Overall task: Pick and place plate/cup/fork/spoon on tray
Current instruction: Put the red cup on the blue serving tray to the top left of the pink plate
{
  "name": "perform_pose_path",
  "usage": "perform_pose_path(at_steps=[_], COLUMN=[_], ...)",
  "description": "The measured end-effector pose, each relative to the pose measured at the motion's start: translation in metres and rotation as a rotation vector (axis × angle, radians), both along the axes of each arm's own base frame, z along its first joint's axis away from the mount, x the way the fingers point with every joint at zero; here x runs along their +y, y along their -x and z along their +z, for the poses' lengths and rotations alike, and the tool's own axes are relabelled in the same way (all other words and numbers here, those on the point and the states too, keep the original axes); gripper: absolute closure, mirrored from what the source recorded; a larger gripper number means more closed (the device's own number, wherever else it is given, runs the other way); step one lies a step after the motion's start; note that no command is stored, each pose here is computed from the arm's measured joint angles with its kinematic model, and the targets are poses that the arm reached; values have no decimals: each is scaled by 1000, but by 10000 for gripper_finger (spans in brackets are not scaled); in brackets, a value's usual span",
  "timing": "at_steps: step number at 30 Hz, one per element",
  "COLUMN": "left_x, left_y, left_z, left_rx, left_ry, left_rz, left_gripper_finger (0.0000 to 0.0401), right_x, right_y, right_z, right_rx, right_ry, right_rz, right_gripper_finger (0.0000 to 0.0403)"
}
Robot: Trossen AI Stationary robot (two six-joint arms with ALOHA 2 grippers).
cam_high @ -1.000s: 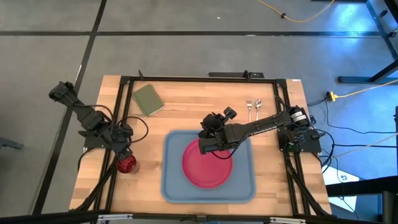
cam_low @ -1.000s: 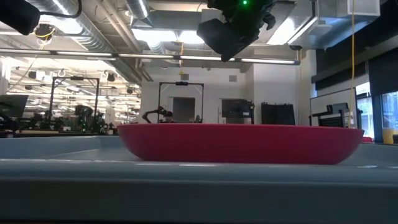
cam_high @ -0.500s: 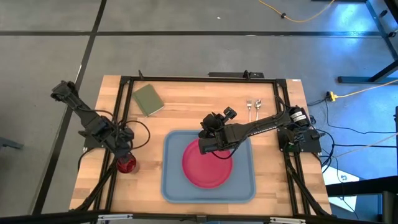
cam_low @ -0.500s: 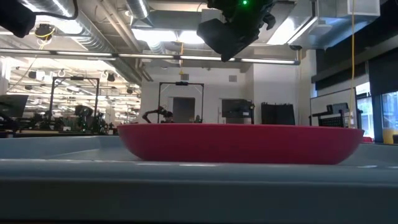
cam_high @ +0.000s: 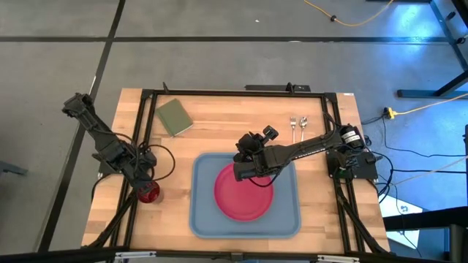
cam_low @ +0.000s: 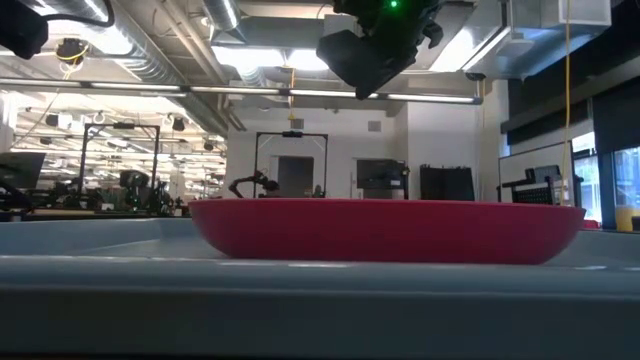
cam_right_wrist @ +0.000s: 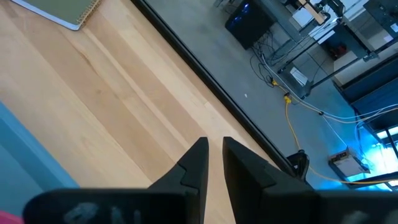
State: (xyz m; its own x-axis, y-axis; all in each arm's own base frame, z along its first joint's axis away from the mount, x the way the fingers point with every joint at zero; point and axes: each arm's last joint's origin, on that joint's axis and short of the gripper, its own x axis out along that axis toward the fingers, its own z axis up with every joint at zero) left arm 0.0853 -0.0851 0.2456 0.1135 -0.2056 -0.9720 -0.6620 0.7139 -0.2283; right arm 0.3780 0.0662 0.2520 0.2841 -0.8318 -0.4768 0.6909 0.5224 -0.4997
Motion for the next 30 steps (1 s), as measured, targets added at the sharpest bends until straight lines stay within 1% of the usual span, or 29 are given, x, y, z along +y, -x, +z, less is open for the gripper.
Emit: perform_pose_path(at_steps=[14, 17, 25, 27, 30], left_x=[-9, -12, -13, -13, -13], left_y=[-9, -13, -16, -16, -16], left_z=[-8, -10, -11, -11, -11], left_rx=[45, 34, -8, -8, -7], left_ry=[-41, -37, -78, -78, -76], left_rz=[0, 1, -3, -14, -23], left_gripper_finger=[359, 359, 359, 363, 379], right_x=[0, 0, 0, 0, 0], right_y=[0, 0, 0, 0, 0], right_z=[0, 0, 0, 0, 0], right_rx=[1, 1, 2, 2, 3], right_ry=[-5, -5, -5, -5, -5], right_rz=[1, 1, 1, 1, 2], right_gripper_finger=[349, 349, 349, 349, 349])
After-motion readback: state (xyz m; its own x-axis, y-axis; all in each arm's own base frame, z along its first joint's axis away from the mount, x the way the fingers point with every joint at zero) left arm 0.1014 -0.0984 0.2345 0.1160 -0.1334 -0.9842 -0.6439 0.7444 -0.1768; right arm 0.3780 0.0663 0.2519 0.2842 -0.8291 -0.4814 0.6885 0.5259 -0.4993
